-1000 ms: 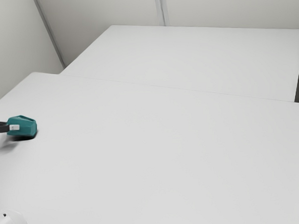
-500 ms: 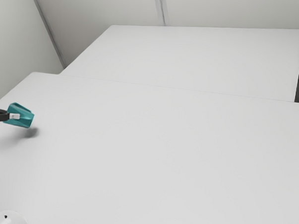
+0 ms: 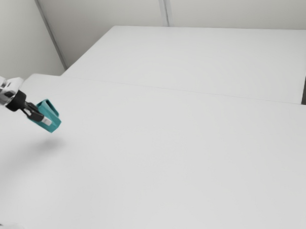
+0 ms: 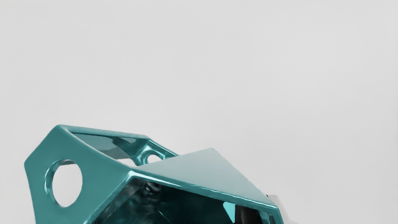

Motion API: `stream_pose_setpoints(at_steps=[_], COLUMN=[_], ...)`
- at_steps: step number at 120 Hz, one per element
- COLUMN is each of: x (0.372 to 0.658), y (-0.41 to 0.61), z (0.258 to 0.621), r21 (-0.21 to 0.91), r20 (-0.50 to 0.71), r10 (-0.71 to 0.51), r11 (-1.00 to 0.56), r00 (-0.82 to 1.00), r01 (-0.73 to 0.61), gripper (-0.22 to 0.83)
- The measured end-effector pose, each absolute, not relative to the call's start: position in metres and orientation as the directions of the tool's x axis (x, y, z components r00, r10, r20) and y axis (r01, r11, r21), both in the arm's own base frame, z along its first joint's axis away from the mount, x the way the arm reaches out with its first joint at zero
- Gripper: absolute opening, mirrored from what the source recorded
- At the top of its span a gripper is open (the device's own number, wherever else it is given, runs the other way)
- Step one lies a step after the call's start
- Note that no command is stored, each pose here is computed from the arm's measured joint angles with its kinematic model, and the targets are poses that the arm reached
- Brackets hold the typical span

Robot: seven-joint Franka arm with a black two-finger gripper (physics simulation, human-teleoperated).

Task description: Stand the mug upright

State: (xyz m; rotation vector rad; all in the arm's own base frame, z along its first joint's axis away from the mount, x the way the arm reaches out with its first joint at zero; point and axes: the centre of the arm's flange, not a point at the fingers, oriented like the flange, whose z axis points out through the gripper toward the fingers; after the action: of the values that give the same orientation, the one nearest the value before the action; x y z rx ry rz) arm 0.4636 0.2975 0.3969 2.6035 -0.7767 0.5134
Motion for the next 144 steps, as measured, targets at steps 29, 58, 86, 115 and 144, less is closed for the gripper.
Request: stream_pose_setpoints(at_steps=[29, 58, 86, 115, 144], x=[0.496, 0.527, 0.543, 0.531, 0.530], y=[0.235, 0.160, 0.088, 0.063, 0.032], z=[0.407, 0.404, 0.403, 0.396, 0.386], r21=[0.249, 0.259, 0.170, 0.082, 0.004], r20=[0.299, 0.208, 0.080, -0.028, -0.093], r10=[-0.481, -0.484, -0.533, -0.460, -0.395], r11=[-0.794, -0.811, -0.825, -0.886, -0.918], r00=[0.824, 0.850, 0.842, 0.888, 0.914], r01=[-0.554, -0.525, -0.538, -0.456, -0.397], gripper=[-0.16, -0.17, -0.17, -0.17, -0.17])
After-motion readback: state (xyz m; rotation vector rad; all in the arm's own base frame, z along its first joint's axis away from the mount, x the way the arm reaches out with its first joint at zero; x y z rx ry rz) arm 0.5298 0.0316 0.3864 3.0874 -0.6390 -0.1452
